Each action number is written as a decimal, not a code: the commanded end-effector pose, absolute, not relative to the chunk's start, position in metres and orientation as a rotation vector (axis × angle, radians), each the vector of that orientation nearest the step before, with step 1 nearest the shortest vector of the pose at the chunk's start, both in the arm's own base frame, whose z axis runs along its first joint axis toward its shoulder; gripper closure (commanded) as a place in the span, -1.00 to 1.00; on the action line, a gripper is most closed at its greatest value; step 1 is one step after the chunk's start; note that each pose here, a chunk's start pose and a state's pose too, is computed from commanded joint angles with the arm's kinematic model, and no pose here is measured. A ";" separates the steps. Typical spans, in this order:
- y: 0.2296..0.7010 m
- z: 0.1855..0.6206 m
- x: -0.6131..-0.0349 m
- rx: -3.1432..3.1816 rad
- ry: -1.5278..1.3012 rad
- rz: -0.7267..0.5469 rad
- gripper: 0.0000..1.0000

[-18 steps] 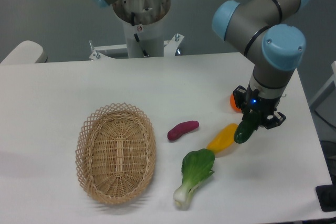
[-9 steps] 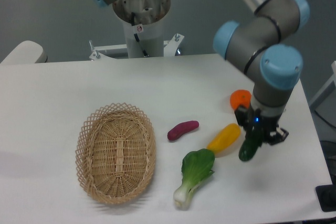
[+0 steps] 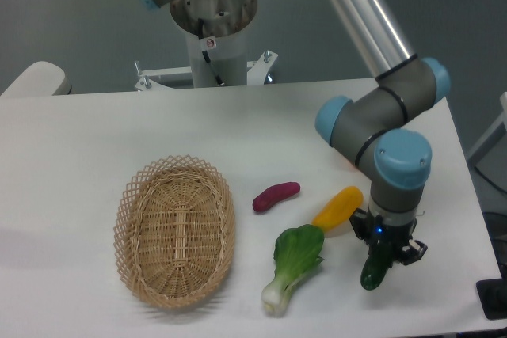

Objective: Place the cucumber on the table
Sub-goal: 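Lower the held green cucumber toward the table with the gripper, then open the gripper to release the cucumber and lift away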

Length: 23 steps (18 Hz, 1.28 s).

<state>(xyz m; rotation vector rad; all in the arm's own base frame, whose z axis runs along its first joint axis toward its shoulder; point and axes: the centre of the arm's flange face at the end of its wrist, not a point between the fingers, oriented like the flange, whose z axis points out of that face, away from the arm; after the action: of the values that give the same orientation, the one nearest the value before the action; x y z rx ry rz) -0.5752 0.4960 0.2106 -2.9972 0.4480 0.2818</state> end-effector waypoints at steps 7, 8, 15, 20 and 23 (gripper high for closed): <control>0.497 0.204 -0.573 -3.002 0.449 0.267 0.06; 0.498 0.206 -0.574 -2.999 0.455 0.273 -0.32; 0.503 0.240 -0.580 -2.980 0.470 0.342 -0.97; 0.504 0.317 -0.560 -2.991 0.554 0.283 -0.97; 0.473 0.356 -0.561 -2.998 0.699 0.216 -0.97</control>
<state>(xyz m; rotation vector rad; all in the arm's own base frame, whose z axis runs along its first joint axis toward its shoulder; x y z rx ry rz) -0.5610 0.4728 0.3555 -2.9979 0.6988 0.2164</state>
